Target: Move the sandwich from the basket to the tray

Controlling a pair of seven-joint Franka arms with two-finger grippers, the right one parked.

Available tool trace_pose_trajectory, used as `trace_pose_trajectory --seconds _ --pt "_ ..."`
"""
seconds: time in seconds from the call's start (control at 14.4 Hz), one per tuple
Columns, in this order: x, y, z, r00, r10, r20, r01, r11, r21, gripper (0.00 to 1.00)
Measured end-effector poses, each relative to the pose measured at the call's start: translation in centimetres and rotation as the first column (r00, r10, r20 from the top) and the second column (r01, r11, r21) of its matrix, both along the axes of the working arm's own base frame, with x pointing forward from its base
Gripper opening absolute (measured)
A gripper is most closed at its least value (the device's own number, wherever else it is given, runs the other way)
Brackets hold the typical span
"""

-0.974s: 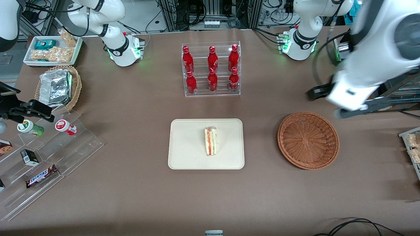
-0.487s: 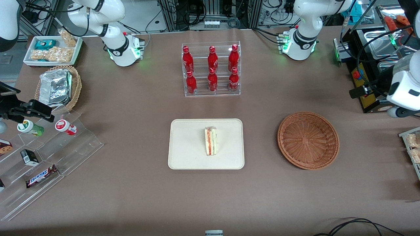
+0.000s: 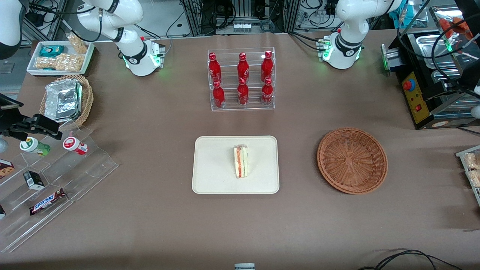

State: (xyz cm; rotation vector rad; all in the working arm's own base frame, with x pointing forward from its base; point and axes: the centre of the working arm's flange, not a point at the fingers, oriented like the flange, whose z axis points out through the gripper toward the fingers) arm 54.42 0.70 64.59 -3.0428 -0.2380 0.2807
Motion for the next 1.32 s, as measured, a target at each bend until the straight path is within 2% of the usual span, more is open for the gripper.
trace_pose_trajectory --seconds 0.14,0.21,0.49,0.77,0.97,1.32 --pt "-0.4 -1.7 0.9 0.999 -0.031 0.037 0.031 1.0 0.004 1.0" --pt "-0.7 -2.2 1.1 0.998 -0.041 0.039 0.041 0.999 0.007 1.0" --pt "-1.1 -3.2 0.2 0.998 -0.058 0.012 0.058 0.998 0.008 1.0" --pt "-0.8 -3.5 0.3 0.997 -0.061 0.039 0.062 0.998 -0.016 1.0" --pt "-0.5 -3.9 0.6 0.996 -0.049 0.071 0.054 0.996 -0.069 1.0" --pt "-0.3 -3.6 0.7 0.996 0.004 0.091 0.002 0.998 -0.067 1.0"
